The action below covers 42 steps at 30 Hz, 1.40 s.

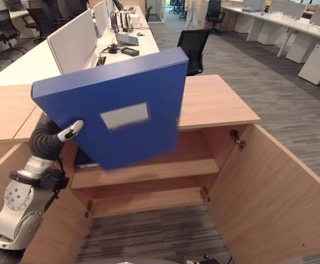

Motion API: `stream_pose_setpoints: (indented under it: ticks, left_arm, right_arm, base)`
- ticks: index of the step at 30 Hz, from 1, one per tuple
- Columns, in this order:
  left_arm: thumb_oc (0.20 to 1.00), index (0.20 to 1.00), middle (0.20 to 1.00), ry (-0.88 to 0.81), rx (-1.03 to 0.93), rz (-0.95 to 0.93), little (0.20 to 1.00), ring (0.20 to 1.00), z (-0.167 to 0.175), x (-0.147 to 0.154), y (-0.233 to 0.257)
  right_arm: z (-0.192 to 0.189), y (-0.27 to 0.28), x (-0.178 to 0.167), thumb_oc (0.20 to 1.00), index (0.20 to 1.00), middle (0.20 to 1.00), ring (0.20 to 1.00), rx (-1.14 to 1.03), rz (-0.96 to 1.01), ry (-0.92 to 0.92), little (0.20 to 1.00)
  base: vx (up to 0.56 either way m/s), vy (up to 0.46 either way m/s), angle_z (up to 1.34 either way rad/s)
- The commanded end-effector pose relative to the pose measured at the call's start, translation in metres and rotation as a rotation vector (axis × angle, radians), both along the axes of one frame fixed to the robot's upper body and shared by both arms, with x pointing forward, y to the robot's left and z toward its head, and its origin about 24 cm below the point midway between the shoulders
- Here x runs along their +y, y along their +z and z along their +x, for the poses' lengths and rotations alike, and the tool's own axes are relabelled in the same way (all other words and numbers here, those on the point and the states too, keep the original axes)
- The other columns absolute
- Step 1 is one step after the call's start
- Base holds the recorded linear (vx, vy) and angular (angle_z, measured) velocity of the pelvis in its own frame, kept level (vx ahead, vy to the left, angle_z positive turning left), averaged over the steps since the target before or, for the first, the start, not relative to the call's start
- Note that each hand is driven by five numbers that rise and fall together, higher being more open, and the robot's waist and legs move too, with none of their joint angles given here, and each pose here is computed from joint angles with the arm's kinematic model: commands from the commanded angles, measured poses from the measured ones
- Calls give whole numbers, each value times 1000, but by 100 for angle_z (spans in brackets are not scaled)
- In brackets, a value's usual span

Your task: Put the empty folder in the office cabinet

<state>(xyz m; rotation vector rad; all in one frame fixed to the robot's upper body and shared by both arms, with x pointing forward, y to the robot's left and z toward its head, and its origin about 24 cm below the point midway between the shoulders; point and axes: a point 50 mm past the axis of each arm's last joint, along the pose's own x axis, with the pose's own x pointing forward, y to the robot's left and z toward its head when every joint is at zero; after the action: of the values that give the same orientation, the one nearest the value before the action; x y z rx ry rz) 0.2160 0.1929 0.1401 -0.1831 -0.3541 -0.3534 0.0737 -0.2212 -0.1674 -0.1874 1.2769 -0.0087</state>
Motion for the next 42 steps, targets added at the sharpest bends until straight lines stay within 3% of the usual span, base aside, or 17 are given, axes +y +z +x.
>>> stream_pose_setpoints:
  ticks: [1, 10, 18, 20, 21, 22, 23, 31, 38, 42]
  left_arm:
    - [200, 200, 200, -21, -120, -165, 200, 200, -1, 8, 28]
    - [200, 200, 200, -12, -157, -389, 200, 200, 3, 15, 33]
    - [200, 200, 200, 54, -59, -361, 200, 200, 0, 21, 13]
    - [200, 200, 200, 88, -29, -316, 200, 200, -3, 25, 6]
    - [200, 200, 200, 121, -7, -258, 200, 200, -7, 32, 2]
    - [200, 200, 200, 121, -6, -258, 200, 200, -7, 32, 1]
    - [200, 200, 200, 140, 6, -214, 200, 200, -11, 38, 0]
    - [200, 200, 200, 220, 20, -116, 200, 200, -22, 56, -4]
    - [200, 200, 200, 242, 11, -88, 200, 200, -22, 56, -5]
    - [200, 200, 200, 246, 8, -84, 200, 200, -22, 57, -6]
  right_arm:
    - [22, 0, 20, 1000, 1000, 1000, 1000, -54, 62, -7, 1000]
    - [13, -2, 22, 1000, 1000, 1000, 1000, -35, 80, -11, 1000]
    - [23, 2, 19, 1000, 1000, 1000, 1000, -106, 119, -102, 1000]
    - [43, 12, 17, 1000, 1000, 1000, 1000, -220, 167, -140, 1000]
    - [66, 32, 11, 1000, 1000, 1000, 1000, -382, 205, -127, 1000]
    - [66, 32, 11, 1000, 1000, 1000, 1000, -381, 204, -127, 1000]
    - [84, 60, 1, 1000, 1000, 1000, 1000, -554, 226, -94, 1000]
    - [116, 149, -35, 1000, 1000, 1000, 1000, -983, 160, -30, 1000]
    - [134, 186, -38, 1000, 1000, 1000, 1000, -1145, 113, 32, 1000]
    - [141, 210, -25, 1000, 1000, 1000, 1000, -1256, 236, 71, 1000]
  base:
    - [0, 0, 0]
    - [-5, -2, 7]
    - [0, 0, 0]
    - [0, 0, 0]
    - [0, 0, 0]
    - [0, 0, 0]
    - [0, 0, 0]
    - [0, 0, 0]
    - [0, 0, 0]
    - [0, 0, 0]
